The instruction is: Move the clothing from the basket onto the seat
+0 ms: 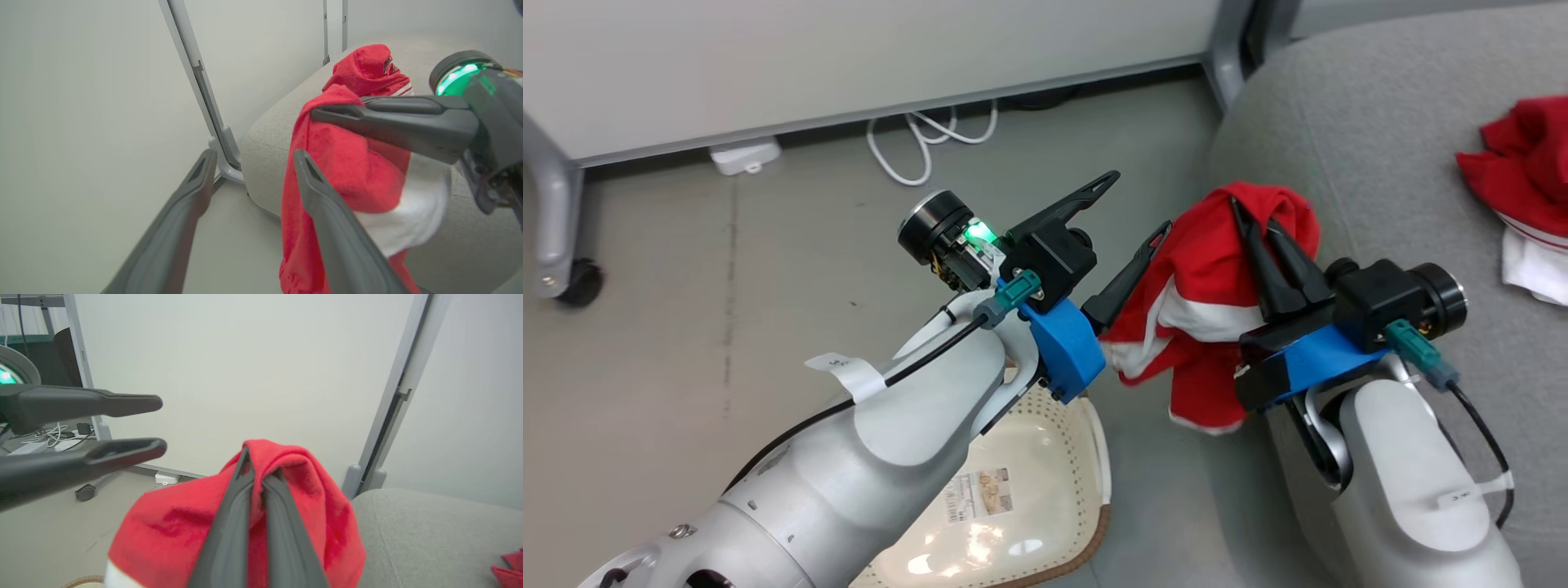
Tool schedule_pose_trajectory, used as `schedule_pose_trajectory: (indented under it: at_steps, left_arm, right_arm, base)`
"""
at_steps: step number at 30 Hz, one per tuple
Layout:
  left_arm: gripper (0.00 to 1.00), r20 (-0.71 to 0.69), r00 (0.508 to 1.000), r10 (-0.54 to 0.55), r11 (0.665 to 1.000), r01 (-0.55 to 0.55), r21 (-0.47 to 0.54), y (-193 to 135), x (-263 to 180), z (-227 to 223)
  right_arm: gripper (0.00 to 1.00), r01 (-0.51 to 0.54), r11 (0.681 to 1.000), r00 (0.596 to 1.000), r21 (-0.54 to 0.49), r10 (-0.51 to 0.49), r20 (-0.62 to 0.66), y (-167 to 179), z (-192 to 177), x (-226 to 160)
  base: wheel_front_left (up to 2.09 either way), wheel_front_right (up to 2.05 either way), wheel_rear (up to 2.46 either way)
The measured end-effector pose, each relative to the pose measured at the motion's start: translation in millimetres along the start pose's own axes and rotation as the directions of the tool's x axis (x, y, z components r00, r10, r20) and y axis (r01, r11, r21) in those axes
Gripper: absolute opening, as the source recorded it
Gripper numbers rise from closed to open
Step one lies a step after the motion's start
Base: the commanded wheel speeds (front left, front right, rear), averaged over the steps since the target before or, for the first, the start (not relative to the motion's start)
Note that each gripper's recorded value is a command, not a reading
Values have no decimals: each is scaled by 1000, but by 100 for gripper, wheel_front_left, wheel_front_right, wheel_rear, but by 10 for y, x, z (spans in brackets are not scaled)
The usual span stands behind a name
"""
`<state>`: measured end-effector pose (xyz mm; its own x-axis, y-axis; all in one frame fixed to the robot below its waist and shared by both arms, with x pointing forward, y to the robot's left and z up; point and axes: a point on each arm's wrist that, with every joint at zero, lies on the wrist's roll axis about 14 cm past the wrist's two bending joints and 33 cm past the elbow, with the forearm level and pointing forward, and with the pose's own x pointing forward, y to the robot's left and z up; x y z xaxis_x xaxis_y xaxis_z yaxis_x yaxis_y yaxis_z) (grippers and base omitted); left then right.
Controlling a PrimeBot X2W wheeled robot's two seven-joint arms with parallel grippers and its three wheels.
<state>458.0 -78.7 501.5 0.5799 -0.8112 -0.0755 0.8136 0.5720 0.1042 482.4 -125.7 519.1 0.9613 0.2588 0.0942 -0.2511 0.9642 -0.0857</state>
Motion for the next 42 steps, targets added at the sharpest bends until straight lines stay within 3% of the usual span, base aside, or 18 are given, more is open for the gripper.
schedule_pose_trajectory:
  at_steps: [14, 25, 35, 42]
  left_arm:
    - [100, 42, 972, -231, 972, 232, -27, -649, 506, -20]
    - [100, 63, 949, -309, 950, 311, -29, -951, 593, 45]
    - [100, 71, 952, -297, 953, 300, -40, -928, 586, 55]
    - [100, 70, 960, -273, 960, 276, -46, -766, 644, -44]
  right_arm:
    - [0, 263, 964, 965, -23, -263, -3, -843, 25, -617]
    - [0, 375, 926, 926, -44, -376, -29, -1107, -10, -1087]
    - [0, 366, 929, 931, -56, -365, 23, -1111, 154, -1025]
    - [0, 371, 923, 921, -100, -351, 171, -1345, 610, -639]
  base:
    - [0, 0, 0]
    - [0, 0, 0]
    - [0, 0, 0]
    - [0, 0, 0]
